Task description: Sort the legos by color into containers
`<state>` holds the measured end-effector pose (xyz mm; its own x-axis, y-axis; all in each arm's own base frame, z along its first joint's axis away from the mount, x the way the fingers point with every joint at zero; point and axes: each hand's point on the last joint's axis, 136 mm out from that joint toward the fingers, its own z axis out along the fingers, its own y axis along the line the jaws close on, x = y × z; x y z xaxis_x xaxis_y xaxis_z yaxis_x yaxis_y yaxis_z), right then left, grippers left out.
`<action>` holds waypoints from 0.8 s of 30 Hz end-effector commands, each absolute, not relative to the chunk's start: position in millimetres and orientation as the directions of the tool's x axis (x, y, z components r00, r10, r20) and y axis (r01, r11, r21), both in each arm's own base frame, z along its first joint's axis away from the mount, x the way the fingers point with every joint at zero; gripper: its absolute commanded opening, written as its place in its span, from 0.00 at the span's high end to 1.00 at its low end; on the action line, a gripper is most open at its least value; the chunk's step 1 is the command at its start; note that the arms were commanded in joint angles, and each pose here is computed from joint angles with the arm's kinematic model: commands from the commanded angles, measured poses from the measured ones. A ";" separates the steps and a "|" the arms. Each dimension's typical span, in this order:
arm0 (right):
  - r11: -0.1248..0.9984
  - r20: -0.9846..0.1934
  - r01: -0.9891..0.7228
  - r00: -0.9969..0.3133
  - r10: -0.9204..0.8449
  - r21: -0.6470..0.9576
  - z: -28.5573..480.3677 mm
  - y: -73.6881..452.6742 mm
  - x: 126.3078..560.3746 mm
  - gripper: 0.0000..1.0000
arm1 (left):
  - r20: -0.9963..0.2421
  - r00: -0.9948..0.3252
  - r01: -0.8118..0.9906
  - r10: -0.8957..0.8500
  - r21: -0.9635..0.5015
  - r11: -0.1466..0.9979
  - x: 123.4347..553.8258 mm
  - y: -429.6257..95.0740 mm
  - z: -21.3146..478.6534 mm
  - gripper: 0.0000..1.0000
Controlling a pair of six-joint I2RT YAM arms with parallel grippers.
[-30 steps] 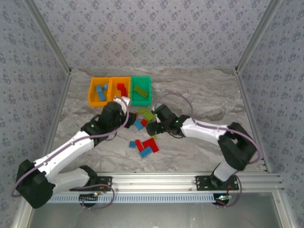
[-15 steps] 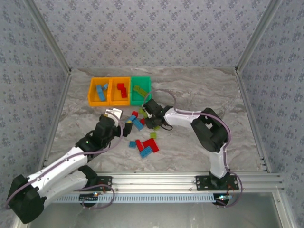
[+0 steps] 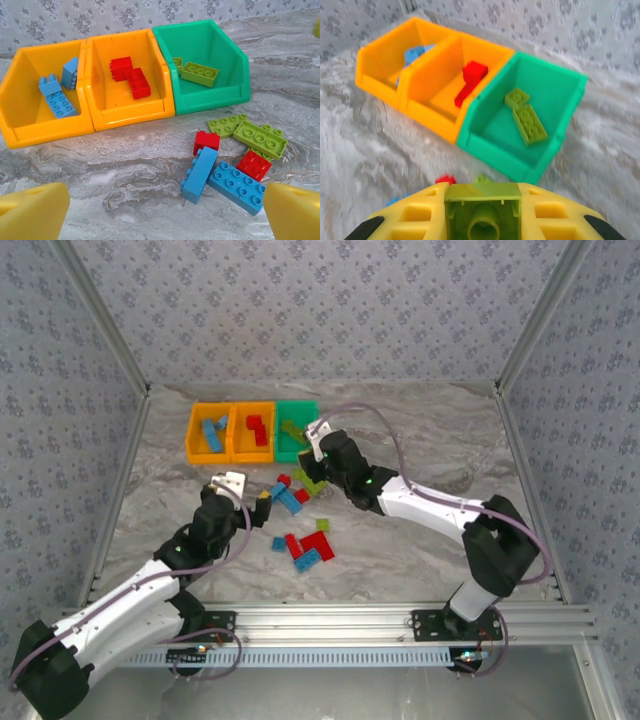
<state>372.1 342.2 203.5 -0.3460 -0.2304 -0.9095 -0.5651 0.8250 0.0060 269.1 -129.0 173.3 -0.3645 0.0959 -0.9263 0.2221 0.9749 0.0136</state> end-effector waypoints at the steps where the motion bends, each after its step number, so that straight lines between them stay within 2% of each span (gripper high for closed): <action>1: 0.832 -0.943 -0.551 -0.244 -0.229 -0.060 207.4 358.7 422.6 0.75 | -0.943 -0.326 0.186 0.062 0.000 0.983 273.5 -123.8 182.8 0.01; 7: 0.830 -0.915 -0.556 -0.312 -0.255 -0.041 177.2 390.1 481.8 0.76 | -0.944 -0.321 0.171 0.072 0.017 0.985 274.2 -119.7 181.6 0.01; 11: 0.830 -0.885 -0.558 -0.391 -0.253 0.010 148.1 411.1 504.1 0.71 | -0.945 -0.319 0.174 0.068 0.012 0.985 274.3 -120.6 181.4 0.01; 16: 0.856 -0.865 -0.517 -0.417 -0.277 -0.024 155.5 413.1 507.5 0.55 | -0.945 -0.320 0.159 0.063 0.012 0.987 275.5 -118.0 178.6 0.01; 24: 0.853 -0.879 -0.522 -0.406 -0.249 0.000 209.1 386.7 479.5 0.54 | -0.932 -0.359 0.165 0.053 -0.008 0.986 279.9 -122.0 167.9 0.01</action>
